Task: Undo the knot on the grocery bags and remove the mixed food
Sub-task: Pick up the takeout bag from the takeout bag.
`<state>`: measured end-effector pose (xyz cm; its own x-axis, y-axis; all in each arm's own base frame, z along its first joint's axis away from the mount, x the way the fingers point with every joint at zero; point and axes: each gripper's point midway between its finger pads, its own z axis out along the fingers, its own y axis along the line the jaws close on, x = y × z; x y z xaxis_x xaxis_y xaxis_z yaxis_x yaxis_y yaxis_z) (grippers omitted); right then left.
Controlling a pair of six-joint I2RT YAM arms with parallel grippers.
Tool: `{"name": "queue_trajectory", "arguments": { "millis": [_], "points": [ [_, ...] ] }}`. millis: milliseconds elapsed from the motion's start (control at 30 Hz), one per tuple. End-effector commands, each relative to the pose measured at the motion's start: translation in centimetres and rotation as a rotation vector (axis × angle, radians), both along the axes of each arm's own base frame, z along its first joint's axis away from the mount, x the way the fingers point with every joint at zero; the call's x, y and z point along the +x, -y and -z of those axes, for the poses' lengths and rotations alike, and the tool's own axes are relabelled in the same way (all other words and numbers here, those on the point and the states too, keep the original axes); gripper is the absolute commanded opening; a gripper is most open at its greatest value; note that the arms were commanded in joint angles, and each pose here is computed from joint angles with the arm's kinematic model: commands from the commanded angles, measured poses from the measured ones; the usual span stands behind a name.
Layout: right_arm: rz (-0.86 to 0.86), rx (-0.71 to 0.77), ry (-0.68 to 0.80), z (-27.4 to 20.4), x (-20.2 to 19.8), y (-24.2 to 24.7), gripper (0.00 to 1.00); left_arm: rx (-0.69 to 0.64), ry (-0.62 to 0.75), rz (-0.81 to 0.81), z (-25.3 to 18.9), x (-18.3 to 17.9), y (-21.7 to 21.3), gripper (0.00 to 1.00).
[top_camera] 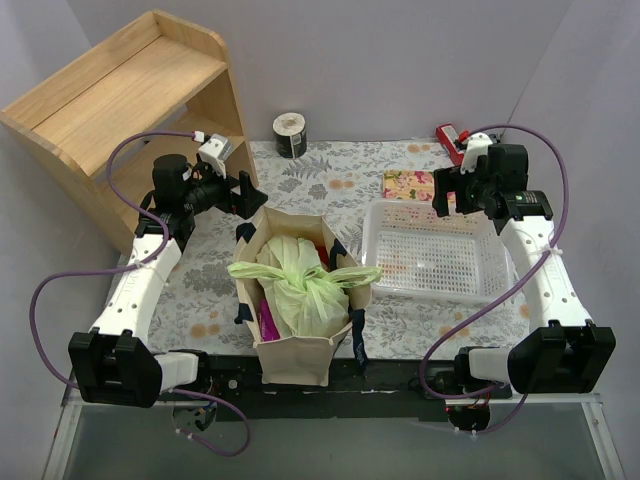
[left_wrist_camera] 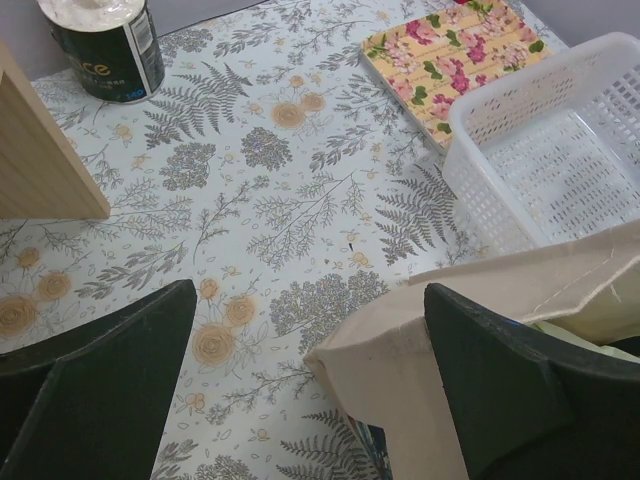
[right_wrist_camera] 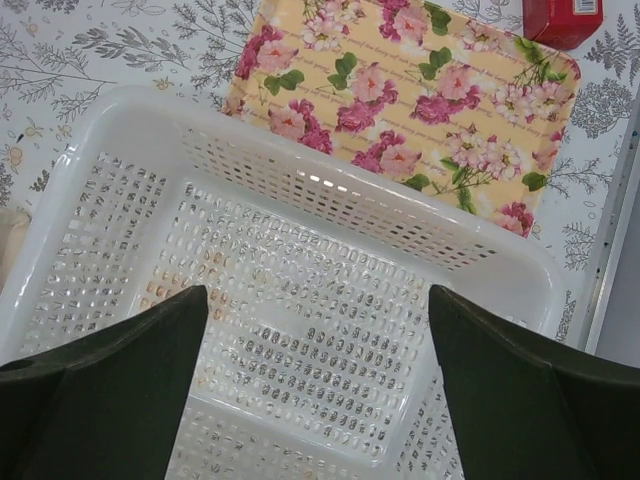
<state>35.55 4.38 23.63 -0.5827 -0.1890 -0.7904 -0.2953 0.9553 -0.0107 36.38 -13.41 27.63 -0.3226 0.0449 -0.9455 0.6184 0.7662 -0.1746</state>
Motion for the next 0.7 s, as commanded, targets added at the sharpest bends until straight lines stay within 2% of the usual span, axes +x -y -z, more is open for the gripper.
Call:
{"name": "queue_trajectory", "arguments": {
  "millis": [0, 100, 200, 333, 400, 500, 667],
  "points": [
    [-0.047, 0.017, 0.024, -0.5, -0.2, -0.8, 0.98, 0.005, 0.021, 0.007, -0.9, 0.2, 0.0, 0.98],
    [-0.129, -0.012, 0.055, -1.3, -0.1, -1.3, 0.98, 0.008, 0.023, -0.068, -1.2, 1.1, -1.0, 0.98],
    [-0.254, 0.026, 0.09, -2.8, -1.0, -3.1, 0.98, -0.002, 0.009, -0.029, -1.1, 0.4, -0.4, 0.98],
    [-0.531, 0.217, 0.119, -6.2, -4.0, -8.1, 0.98, -0.03, -0.018, 0.044, -0.8, -0.8, 0.6, 0.98],
    [-0.607, 0.285, 0.044, -6.3, -5.4, -10.3, 0.98, -0.029, -0.039, 0.039, 0.2, -0.9, 0.6, 0.98],
    [-0.737, 0.283, 0.002, -6.9, -7.6, -13.7, 0.98, -0.034, -0.038, 0.053, 0.2, -1.0, 0.8, 0.98],
    [-0.836, 0.256, -0.059, -5.4, -11.1, -16.5, 0.98, -0.055, -0.009, 0.099, -2.6, -1.1, 1.4, 0.98]
  ]
}}
